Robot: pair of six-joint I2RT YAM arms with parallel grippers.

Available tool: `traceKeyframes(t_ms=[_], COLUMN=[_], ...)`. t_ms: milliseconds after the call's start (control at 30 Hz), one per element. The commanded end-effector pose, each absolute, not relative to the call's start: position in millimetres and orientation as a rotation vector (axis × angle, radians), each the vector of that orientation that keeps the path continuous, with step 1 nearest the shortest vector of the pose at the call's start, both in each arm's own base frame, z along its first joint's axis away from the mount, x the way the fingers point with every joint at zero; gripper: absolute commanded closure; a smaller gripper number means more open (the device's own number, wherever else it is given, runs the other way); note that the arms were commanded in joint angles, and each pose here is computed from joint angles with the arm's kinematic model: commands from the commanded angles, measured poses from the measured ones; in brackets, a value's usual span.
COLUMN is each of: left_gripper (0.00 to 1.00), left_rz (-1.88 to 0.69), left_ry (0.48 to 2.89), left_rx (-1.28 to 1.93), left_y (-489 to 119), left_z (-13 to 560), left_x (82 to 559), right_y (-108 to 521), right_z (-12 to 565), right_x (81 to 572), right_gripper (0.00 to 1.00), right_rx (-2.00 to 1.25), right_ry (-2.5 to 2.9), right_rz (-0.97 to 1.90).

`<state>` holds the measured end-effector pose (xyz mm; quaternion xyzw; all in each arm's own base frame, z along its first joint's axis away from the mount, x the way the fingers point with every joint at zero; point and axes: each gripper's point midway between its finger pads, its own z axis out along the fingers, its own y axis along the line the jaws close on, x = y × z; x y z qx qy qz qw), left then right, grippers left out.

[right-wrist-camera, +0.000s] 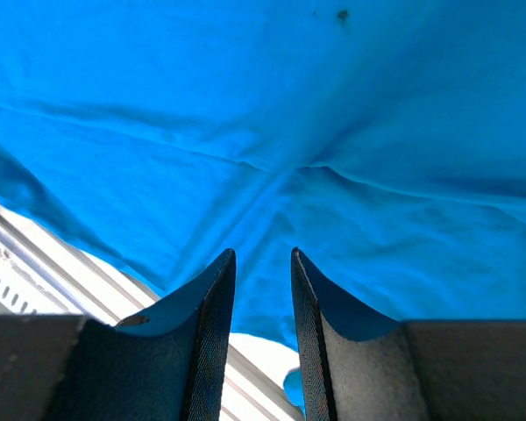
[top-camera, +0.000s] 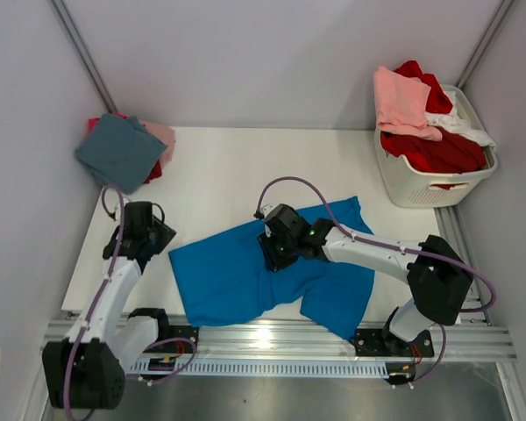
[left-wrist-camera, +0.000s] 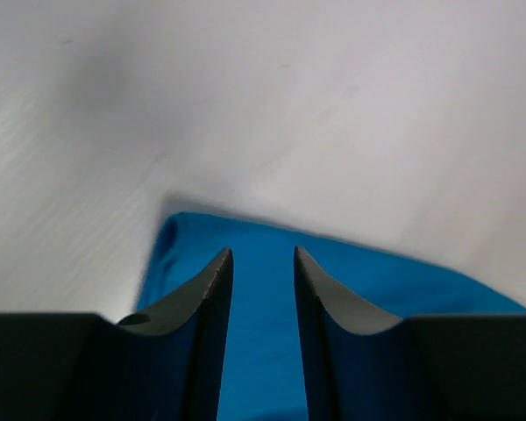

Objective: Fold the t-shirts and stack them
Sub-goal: Fold the flattened tshirt in 1/3 of the way

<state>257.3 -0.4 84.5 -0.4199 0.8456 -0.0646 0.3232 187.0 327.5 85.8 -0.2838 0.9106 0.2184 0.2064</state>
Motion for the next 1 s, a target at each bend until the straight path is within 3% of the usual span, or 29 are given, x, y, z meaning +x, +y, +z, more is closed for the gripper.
traceKeyframes(t_ms=[0,200,433,700,967], left_gripper=[0.61,0.61,0.65,0.67,0.67], left_rz=[-0.414,-0.524,-0.36,-0.251,-0.095], left_ry=[2.124,2.264,2.519,2.625,2.711], left_rx=[-0.886,-0.855,-0.999,-0.985,-0.961], left_y=[-36.4,-77.1,-72.6,-74.0,-63.8], left_z=[121.5,91.7,25.9,13.1,6.2], left_x=[273.0,251.1,218.4,215.7,214.1], right_y=[323.9,304.0,262.7,228.5,223.8], right_z=[92.9,87.3,59.1,31.9,-15.5], right_x=[193.7,221.2,255.5,290.1,288.4], right_gripper=[0.64,0.64,0.64,0.65,0.66], right_rx=[-0.79,-0.696,-0.429,-0.192,-0.125], right_ry=[2.498,2.514,2.609,2.699,2.823], right_rz=[0.574,0.422,0.409,0.416,0.376])
